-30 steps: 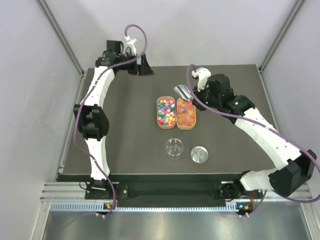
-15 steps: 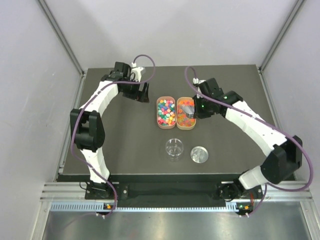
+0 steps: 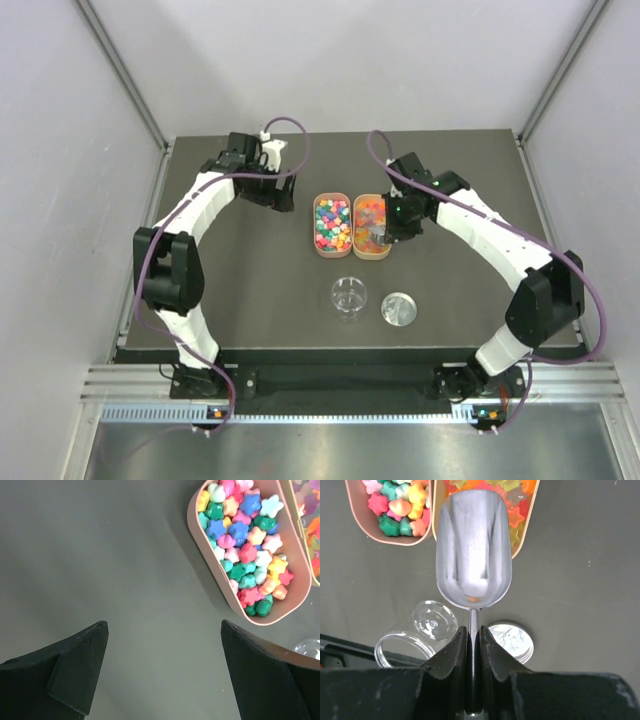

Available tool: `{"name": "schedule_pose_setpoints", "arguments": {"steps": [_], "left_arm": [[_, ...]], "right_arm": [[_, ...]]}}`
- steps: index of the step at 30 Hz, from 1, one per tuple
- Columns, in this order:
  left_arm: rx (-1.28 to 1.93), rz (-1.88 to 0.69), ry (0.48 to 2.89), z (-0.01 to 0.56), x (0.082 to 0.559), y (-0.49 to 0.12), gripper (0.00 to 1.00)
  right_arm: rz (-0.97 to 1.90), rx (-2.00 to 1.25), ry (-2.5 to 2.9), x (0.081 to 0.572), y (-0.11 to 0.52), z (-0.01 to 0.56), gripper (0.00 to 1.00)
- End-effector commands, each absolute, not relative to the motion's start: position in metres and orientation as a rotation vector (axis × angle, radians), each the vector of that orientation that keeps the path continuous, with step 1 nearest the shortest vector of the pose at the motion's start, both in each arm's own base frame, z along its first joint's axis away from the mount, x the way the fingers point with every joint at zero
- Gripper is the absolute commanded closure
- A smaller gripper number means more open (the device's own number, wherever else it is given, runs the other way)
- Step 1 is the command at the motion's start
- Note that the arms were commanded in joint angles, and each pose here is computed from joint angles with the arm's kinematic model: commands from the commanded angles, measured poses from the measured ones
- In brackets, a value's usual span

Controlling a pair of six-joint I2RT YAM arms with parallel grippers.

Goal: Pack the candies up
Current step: Scoop the fake candies from the storage box.

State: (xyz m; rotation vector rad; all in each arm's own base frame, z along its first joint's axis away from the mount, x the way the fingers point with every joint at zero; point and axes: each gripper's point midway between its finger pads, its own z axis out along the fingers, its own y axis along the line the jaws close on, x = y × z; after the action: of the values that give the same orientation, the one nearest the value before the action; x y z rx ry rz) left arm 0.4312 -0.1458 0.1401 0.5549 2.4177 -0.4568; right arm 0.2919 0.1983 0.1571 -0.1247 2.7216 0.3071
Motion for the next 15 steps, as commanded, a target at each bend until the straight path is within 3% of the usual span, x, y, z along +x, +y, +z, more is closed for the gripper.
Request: {"name": "schedule_pose_setpoints", "arguments": {"steps": [1, 15], "left_arm": [[0.541, -0.41, 2.326, 0.164, 0.43, -0.151, 0.02], [0.559, -0.413, 2.297, 0.174, 0.396, -0.16, 0.02]], "right_arm": [[0.385, -0.106, 2.701, 0.288, 0.218, 0.178, 1.0], [0.218, -0.022, 2.735, 0.271, 0.209, 0.163, 1.0]]}}
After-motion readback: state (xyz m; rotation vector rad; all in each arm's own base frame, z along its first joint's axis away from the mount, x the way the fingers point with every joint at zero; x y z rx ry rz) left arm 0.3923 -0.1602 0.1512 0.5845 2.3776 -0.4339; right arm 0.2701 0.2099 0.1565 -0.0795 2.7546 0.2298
